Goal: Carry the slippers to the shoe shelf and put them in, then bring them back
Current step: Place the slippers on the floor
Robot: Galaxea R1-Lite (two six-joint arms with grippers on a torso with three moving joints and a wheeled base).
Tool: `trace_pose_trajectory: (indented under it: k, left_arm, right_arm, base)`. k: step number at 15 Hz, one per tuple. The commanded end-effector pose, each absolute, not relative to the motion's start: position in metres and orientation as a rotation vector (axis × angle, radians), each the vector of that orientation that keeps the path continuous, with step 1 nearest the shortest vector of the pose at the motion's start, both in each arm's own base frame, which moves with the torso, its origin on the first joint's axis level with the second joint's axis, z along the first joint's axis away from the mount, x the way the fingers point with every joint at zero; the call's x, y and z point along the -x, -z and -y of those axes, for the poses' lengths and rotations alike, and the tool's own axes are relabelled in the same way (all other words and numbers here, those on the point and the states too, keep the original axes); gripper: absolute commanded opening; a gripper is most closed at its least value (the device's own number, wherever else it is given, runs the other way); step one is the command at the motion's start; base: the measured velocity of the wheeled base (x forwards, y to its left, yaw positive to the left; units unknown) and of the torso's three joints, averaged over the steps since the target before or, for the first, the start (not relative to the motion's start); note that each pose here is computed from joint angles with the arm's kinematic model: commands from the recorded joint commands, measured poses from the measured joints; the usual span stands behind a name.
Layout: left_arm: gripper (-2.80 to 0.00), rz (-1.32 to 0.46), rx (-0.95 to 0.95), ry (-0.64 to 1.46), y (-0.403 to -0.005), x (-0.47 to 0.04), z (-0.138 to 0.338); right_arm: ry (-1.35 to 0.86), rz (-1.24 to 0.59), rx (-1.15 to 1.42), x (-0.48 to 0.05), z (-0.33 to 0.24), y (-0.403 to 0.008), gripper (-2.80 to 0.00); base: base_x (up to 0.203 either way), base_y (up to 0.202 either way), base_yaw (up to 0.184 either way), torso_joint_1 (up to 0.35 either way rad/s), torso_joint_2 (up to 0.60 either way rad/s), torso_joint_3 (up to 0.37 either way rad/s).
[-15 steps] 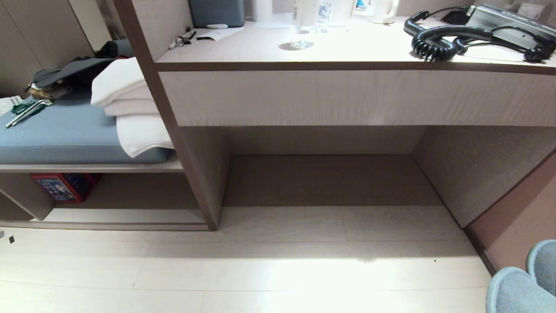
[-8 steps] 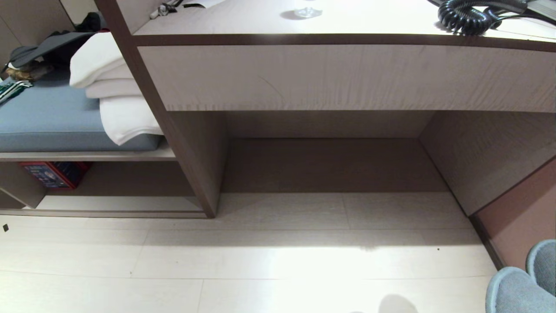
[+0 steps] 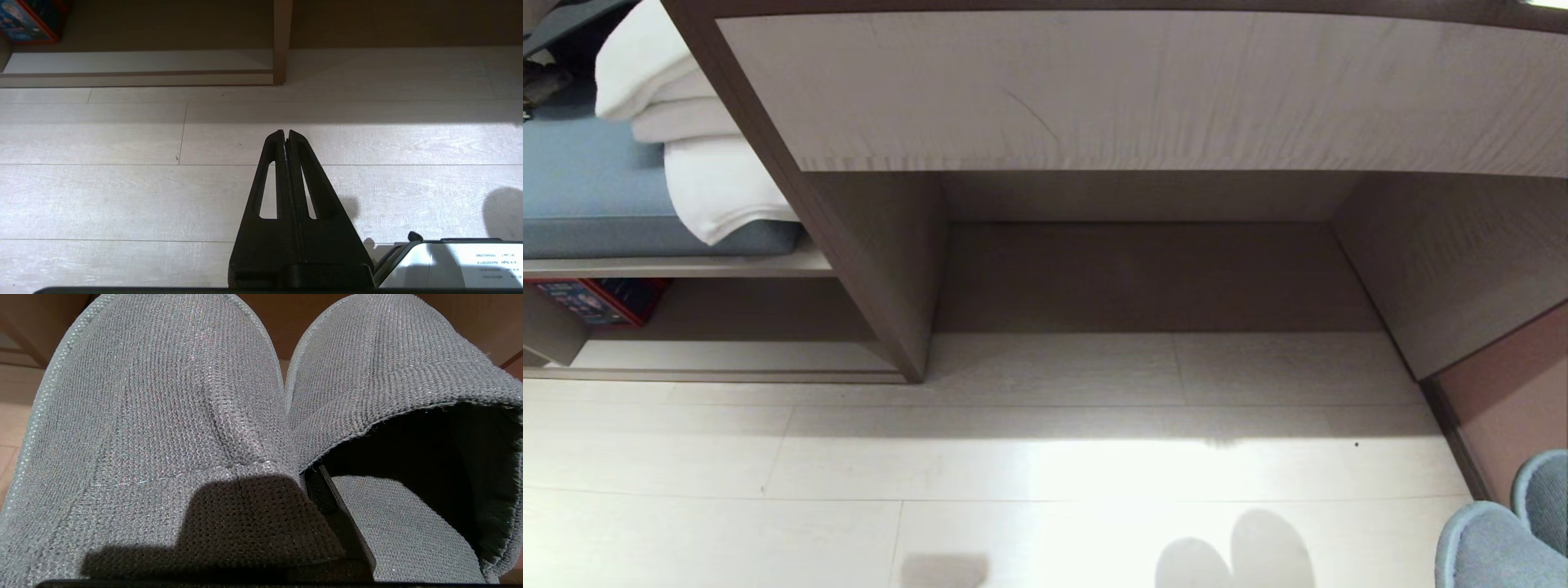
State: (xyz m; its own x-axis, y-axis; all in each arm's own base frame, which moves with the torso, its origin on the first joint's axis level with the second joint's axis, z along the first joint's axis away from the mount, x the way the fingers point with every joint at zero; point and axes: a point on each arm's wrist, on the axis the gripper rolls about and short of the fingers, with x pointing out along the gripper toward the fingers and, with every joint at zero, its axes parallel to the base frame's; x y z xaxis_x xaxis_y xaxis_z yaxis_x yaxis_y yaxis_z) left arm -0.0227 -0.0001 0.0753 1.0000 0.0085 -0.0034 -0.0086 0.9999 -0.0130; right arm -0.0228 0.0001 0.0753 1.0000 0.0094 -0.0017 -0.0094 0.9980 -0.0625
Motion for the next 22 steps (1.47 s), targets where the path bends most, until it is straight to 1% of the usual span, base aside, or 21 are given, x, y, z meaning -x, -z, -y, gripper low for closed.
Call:
trace_pose_trajectory:
  k: [1, 22]
  left_arm:
    - [-2.80, -0.003, 0.014, -0.009, -0.0754, 0.0227, 0.0001]
    - [-2.80, -0.003, 0.018, -0.009, -0.0754, 0.0227, 0.0001]
  right_arm:
    - [-0.011, -0.003, 0.063, 0.0227, -0.0001, -0.0754, -2.80]
    - [-0.011, -0.003, 0.063, 0.0227, -0.0001, -0.0754, -2.80]
  base:
    - [0.000, 0.000, 0.000, 0.002, 0.00, -0.189]
    - [0.000, 0.000, 0.000, 0.002, 0.00, -0.194]
